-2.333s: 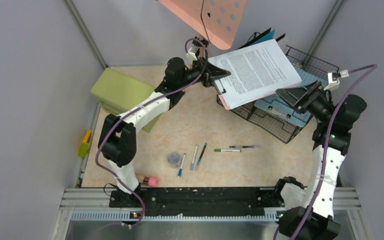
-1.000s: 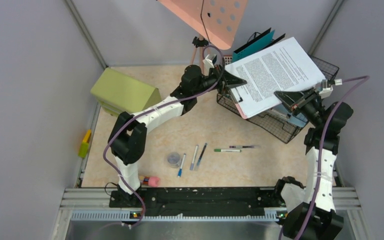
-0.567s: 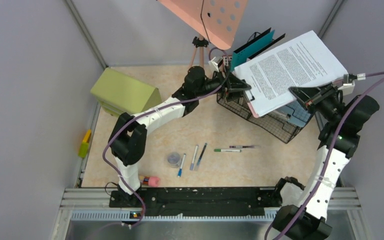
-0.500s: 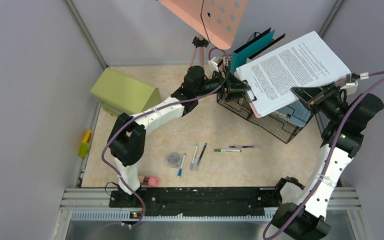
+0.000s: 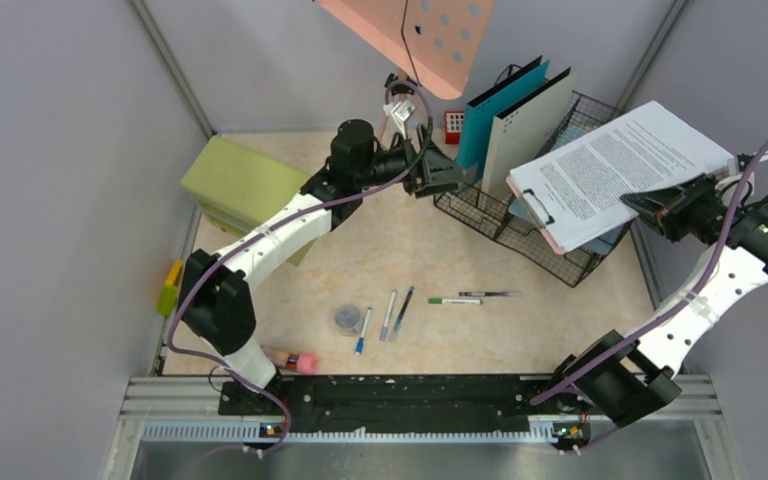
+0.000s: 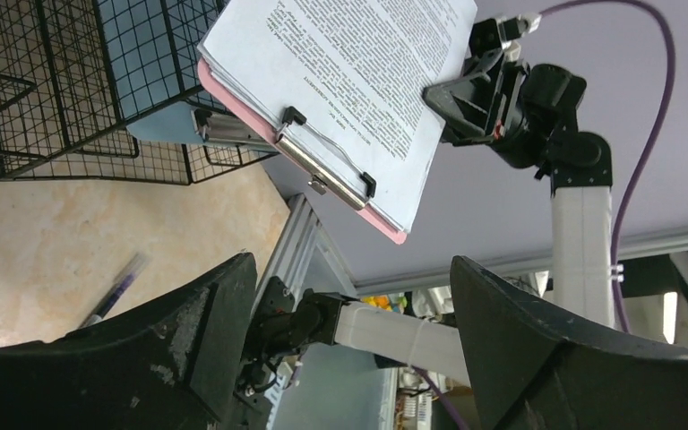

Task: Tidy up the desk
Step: Place the folder in the storage box.

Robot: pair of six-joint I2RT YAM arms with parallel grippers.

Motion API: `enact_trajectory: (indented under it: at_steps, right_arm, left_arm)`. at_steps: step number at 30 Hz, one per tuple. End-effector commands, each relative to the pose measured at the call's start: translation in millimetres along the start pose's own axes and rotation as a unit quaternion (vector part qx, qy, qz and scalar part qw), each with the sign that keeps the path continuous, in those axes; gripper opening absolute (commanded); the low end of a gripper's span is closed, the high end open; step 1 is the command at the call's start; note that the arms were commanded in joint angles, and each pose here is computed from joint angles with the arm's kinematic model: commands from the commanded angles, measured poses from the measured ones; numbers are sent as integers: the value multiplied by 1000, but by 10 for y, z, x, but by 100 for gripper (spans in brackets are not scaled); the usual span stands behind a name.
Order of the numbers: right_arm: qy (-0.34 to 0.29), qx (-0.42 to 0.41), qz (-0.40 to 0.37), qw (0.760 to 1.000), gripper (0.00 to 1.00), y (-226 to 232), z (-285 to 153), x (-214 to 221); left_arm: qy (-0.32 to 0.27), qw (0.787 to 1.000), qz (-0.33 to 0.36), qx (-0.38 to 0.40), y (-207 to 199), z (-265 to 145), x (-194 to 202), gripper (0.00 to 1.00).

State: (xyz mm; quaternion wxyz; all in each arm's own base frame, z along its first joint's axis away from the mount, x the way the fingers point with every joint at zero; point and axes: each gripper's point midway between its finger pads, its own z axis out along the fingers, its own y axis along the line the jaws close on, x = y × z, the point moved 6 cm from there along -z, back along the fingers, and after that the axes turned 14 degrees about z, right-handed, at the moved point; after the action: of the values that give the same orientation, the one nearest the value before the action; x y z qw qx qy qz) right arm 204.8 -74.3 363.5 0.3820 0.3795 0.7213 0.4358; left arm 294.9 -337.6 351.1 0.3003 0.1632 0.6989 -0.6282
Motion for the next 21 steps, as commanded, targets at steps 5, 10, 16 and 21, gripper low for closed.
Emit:
enact_trajectory:
  at_steps: [5, 10, 16, 21]
  right_arm:
    - [29, 8, -76, 997, 0, 68, -117, 67]
    - [45, 6, -87, 995, 0, 60, -126, 72]
    - [70, 12, -82, 994, 0, -59, -75, -34]
    - [75, 12, -77, 994, 0, -68, -37, -169]
  left_arm:
    - [14, 998, 61, 0, -101, -160, 113, 84]
    - [14, 996, 91, -3, -103, -192, 117, 84]
    - [9, 989, 145, -17, -118, -262, 115, 84]
    - [10, 986, 162, -25, -108, -277, 108, 84]
